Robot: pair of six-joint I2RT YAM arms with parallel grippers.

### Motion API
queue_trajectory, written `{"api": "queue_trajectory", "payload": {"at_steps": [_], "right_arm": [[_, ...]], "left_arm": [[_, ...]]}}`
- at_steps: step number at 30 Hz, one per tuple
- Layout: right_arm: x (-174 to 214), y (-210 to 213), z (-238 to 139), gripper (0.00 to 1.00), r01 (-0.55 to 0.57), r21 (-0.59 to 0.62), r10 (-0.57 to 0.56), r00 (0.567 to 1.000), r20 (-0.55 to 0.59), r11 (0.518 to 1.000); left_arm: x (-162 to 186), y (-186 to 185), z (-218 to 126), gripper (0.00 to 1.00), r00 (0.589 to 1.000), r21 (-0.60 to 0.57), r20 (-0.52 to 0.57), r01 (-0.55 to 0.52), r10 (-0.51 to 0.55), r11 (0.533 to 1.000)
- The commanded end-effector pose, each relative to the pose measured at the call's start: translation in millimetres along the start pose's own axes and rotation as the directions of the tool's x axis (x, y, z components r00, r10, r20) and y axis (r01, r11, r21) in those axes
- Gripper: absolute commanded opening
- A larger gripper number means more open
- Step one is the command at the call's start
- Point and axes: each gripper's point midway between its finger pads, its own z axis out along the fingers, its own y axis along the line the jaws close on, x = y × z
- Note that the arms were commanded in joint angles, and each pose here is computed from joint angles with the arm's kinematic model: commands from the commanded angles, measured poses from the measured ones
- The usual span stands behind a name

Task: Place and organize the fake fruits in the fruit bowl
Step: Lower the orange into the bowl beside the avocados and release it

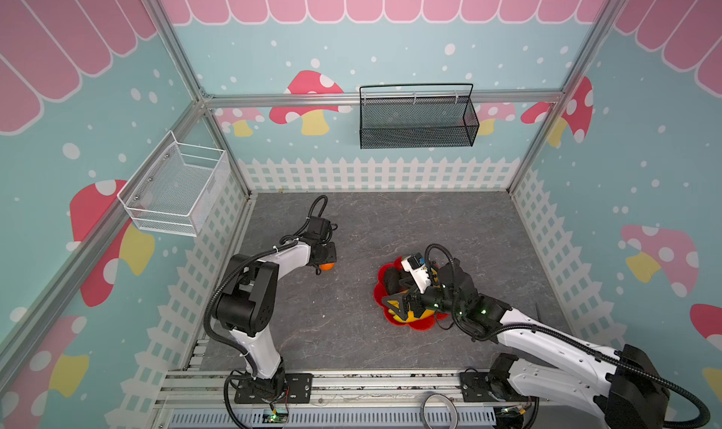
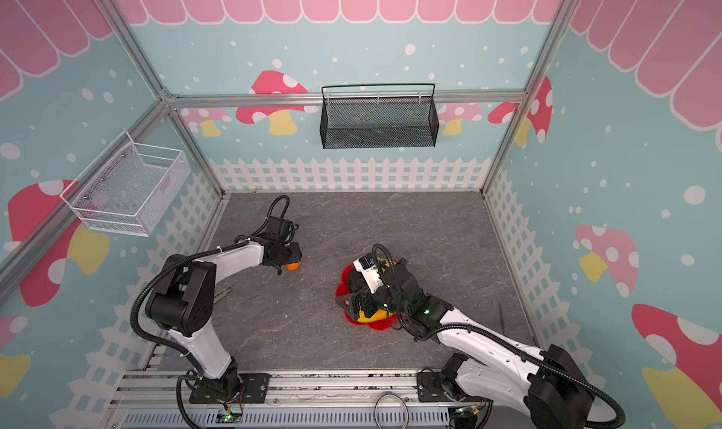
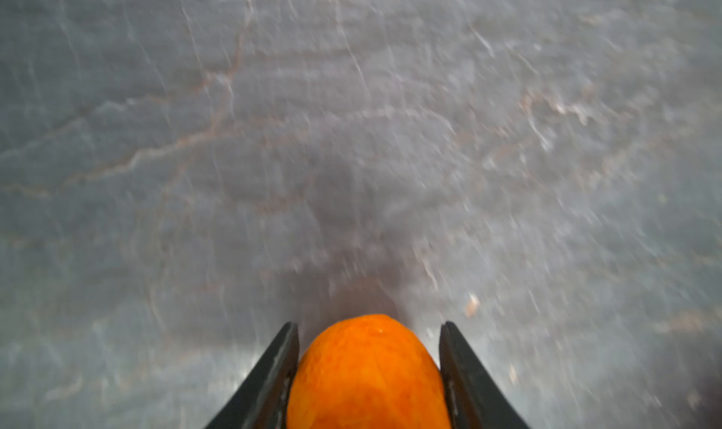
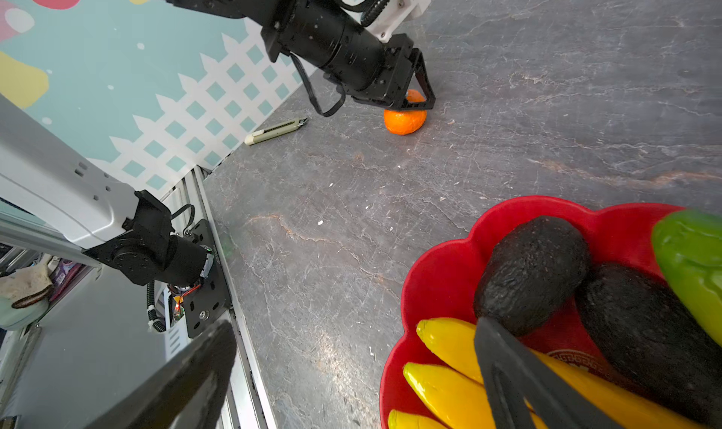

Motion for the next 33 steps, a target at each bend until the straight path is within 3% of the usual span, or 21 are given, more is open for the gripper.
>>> {"api": "queue_trajectory", "payload": {"at_steps": [1,9,16,29,33], "right_arm": [[9,-7,-11,0.98,-0.031,0.046,0.031,0.999,0.011,0.998],[36,-31,-29,0.98,-0.138,0.14,0.135,0.99,0.03,0.981],[37,-32,-41,0.98,-0.157,0.152,0.15,0.987,0.058,0.976],[40,-33,-41,0.98,-0.161,0.152,0.155,0.987,0.052,0.975],[41,-33,-40,0.98,-0.159,0.153,0.153,0.987,0.05,0.975]], "left_arm": [[-1,-36,-38,0.37,0.999,0.1,0.047,-0.027,0.023,0.995],[33,-125,-95,0.37,0.982,0.304,0.095,-0.183,0.161,0.935],[70,-175,-96,0.37,0.956,0.367,0.073,-0.29,0.284,0.884],[104,-198,-79,0.4,0.926,0.35,0.061,-0.37,0.373,0.861],[109,-197,-74,0.47,0.916,0.342,0.056,-0.391,0.397,0.854]]}}
